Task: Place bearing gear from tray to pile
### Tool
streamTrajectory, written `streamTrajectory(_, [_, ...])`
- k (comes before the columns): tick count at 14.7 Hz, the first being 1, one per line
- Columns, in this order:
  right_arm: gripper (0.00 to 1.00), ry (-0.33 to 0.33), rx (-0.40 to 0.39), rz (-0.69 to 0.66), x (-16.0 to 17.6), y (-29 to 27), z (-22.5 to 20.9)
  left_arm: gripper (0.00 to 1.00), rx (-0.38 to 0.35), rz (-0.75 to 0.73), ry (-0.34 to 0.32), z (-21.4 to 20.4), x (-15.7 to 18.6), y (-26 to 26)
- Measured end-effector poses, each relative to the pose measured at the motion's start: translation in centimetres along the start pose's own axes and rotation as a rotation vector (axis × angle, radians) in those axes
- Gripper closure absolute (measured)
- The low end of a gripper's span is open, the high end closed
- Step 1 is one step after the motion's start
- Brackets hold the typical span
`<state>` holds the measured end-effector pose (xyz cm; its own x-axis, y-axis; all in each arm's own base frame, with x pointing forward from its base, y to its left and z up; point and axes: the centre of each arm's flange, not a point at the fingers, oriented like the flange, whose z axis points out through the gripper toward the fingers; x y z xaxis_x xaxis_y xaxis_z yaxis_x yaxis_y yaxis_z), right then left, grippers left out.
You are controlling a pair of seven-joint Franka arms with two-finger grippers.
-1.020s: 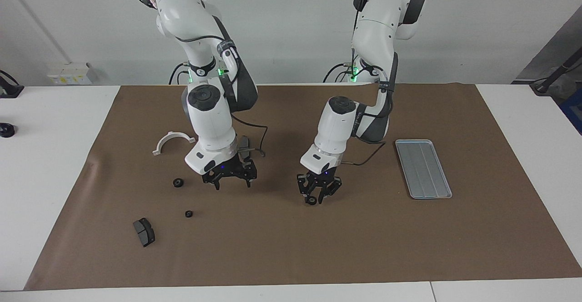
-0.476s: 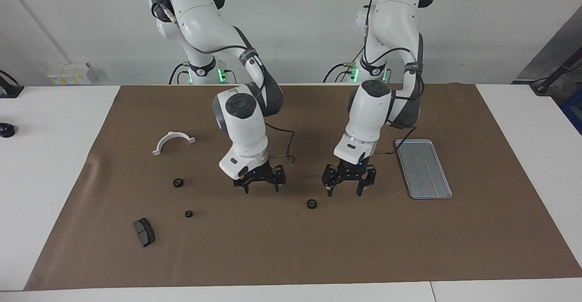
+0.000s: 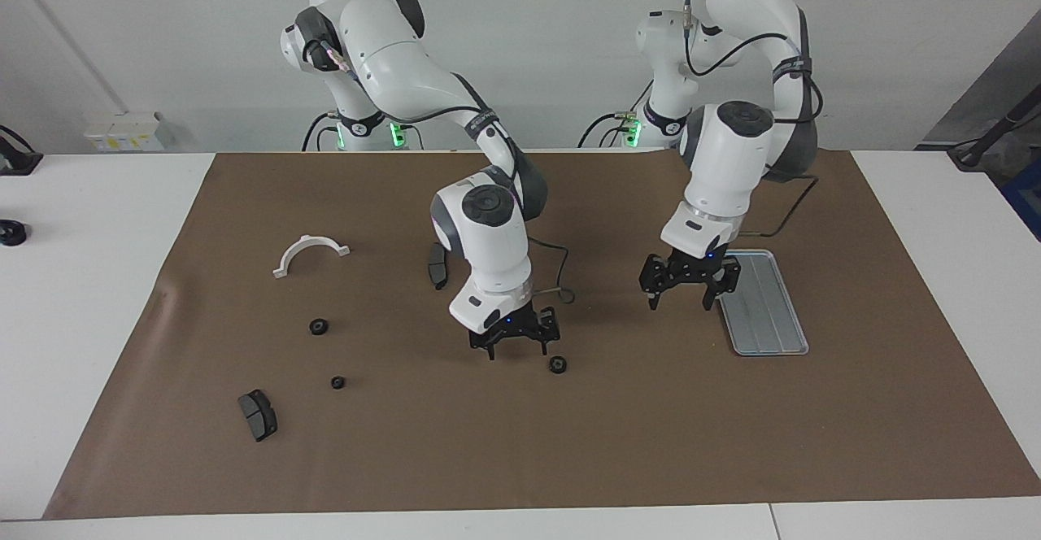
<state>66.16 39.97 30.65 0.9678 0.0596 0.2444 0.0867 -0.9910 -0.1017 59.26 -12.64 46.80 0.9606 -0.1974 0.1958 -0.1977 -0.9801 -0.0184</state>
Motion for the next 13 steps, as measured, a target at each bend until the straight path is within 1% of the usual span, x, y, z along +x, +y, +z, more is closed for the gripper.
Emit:
streamTrajectory(3, [0.0,0.0,-0.017,-0.04,-1.1,-1.5,2.2,0.0,0.012,0.013,-0.03,-4.6,-0.4,-3.9])
streamTrajectory(5, [0.0,0.017,-0.032,-0.057,-1.0,-1.4,2.5,0.0,0.019,-0.014,-0.034,-8.3,-0.6,-5.9])
streamTrajectory(7, [0.0,0.05,-0.048,-0.091,-0.8,-1.5,2.4,0.0,0.024,-0.04,-0.037,-11.6,-0.5,-7.6])
streamTrajectory(8, [0.0,0.066,-0.052,-0.107,-0.8,-1.8,2.3,0.0,0.025,-0.047,-0.043,-12.9,-0.4,-8.1])
streamTrajectory(9, [0.03,0.076,-0.05,-0.115,-0.9,-2.1,2.3,0.0,0.025,-0.051,-0.054,-14.0,-0.5,-8.3])
streamTrajectory(11, [0.04,0.078,-0.049,-0.124,-1.1,-2.5,2.4,0.0,0.023,-0.059,-0.091,-14.9,-0.9,-8.6])
streamTrajectory(13, [0.19,0.077,-0.051,-0.128,-1.2,-2.6,2.5,0.0,0.019,-0.068,-0.139,-14.7,-1.5,-9.1])
